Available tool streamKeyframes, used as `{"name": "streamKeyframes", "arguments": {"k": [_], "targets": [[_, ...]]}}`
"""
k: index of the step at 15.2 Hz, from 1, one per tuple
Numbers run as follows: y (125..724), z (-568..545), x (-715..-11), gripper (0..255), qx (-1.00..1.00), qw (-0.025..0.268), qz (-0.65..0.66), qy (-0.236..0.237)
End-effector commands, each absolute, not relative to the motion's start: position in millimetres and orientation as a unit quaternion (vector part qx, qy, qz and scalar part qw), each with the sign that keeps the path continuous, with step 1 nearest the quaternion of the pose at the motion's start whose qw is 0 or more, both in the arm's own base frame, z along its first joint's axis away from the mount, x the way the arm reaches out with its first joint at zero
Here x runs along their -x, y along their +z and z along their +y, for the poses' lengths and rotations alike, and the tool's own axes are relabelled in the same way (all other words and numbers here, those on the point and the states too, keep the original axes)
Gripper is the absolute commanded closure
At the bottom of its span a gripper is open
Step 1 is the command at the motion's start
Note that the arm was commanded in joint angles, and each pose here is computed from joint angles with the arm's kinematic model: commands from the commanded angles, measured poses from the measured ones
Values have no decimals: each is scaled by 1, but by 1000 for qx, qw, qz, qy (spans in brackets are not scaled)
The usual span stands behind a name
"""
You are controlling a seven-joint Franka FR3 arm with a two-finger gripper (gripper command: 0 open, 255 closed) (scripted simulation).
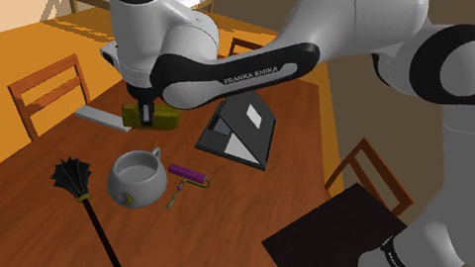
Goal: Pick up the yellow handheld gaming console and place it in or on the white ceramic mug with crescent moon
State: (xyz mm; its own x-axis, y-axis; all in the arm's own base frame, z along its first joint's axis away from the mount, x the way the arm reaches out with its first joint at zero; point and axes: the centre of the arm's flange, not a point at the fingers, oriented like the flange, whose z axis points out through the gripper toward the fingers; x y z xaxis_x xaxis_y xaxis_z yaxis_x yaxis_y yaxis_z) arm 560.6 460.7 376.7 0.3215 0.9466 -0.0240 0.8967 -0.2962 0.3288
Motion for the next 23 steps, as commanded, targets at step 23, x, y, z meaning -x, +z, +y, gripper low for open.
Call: {"name": "streamKeyframes", "arguments": {"k": [23], "targets": [[299, 500, -534, 255, -801, 143, 575, 88]]}}
